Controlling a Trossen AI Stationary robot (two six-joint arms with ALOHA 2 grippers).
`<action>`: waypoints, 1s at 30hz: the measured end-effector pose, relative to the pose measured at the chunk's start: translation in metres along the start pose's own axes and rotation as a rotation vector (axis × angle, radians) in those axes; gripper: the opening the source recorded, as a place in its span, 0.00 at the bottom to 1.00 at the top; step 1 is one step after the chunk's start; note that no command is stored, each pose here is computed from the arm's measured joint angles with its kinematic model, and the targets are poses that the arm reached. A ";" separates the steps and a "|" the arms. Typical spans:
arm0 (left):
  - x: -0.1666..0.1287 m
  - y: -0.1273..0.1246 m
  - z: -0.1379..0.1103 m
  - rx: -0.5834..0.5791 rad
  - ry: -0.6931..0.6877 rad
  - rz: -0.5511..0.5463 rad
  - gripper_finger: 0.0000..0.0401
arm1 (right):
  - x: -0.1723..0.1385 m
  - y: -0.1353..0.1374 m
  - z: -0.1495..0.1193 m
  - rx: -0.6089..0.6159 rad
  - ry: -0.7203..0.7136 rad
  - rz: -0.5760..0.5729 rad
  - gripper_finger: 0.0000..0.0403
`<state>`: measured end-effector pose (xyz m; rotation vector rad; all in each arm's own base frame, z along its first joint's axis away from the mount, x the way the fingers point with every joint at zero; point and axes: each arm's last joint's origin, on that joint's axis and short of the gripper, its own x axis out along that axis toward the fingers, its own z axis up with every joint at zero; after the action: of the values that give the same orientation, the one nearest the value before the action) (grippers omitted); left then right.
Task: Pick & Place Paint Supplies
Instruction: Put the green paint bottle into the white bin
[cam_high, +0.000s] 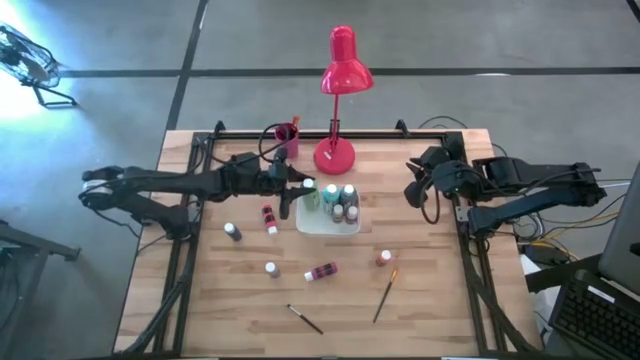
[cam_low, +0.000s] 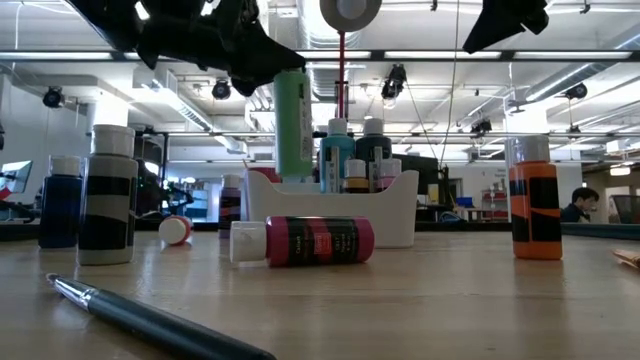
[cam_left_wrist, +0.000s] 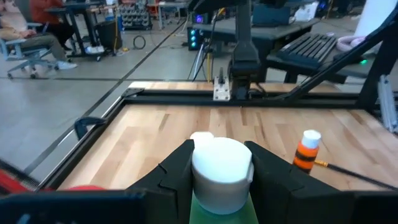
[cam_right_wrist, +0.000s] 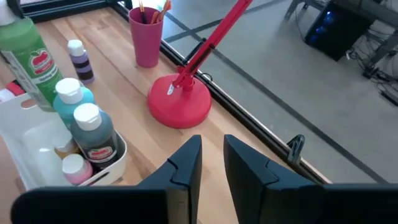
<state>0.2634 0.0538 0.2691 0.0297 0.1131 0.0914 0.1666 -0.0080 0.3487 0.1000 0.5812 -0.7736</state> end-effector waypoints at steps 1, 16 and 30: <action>0.001 0.000 -0.001 0.000 -0.007 0.000 0.30 | 0.000 0.000 0.000 -0.001 -0.002 -0.003 0.16; 0.020 0.016 -0.031 -0.022 0.018 -0.032 0.30 | 0.000 0.001 0.001 0.004 -0.016 0.002 0.31; 0.034 0.022 -0.050 -0.020 0.054 -0.058 0.30 | 0.001 0.000 0.001 0.005 -0.015 0.000 0.43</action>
<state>0.2892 0.0797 0.2160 0.0034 0.1670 0.0352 0.1680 -0.0086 0.3491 0.0984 0.5649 -0.7749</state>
